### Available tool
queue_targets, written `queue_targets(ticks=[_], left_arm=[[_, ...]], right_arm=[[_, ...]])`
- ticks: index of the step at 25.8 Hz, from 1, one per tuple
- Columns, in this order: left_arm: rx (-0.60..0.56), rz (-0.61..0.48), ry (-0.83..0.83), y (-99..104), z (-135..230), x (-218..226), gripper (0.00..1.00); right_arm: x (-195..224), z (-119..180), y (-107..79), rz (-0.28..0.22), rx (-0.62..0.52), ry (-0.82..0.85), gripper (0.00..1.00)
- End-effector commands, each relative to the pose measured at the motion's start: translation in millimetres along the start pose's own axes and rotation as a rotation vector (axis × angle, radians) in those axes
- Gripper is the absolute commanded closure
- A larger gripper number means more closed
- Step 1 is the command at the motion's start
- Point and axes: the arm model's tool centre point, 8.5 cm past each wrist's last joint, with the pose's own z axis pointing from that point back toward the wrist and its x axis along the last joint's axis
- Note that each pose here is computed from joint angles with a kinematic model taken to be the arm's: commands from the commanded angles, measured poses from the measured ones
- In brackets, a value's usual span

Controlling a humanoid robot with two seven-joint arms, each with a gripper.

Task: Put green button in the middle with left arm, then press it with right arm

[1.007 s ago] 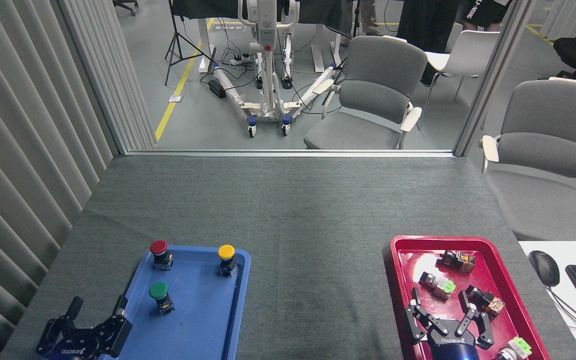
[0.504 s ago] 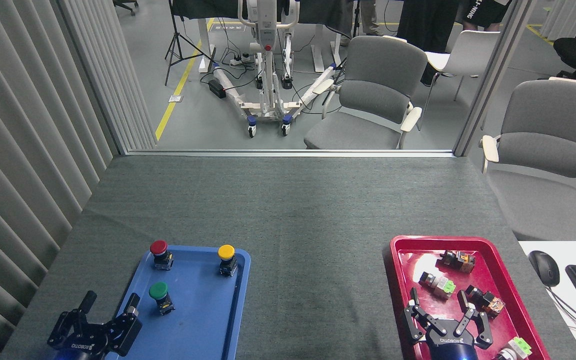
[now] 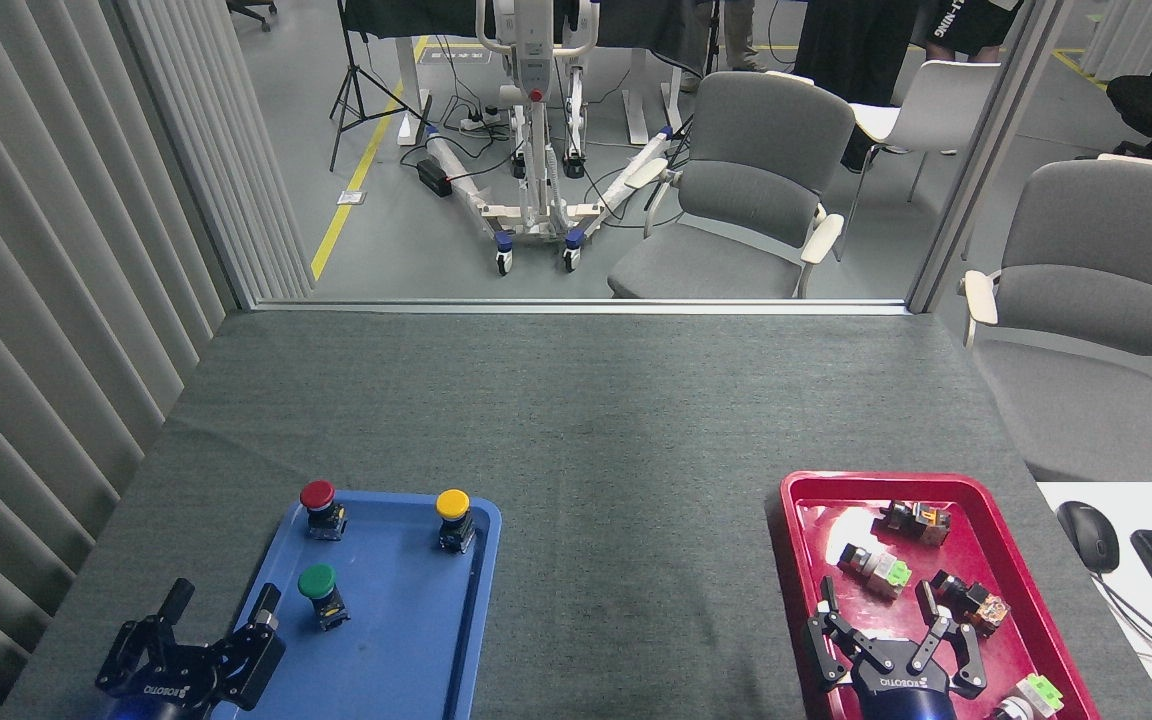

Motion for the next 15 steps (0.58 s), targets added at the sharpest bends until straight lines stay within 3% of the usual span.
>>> queue_targets(ticks=[1, 15], left_arm=[[-0.003, -0.012, 0.045, -0.8, 0.4, -5.1, 0.00], [0.002, 0.006, 0.053, -3.3, -1.0, 3.2, 0.00]], right_arm=[[0.9, 0.1, -0.2, -0.001, -0.004, -0.002, 0.00], [-0.8, 0.0, -0.4, 0.002, -0.004, -0.002, 0.00]])
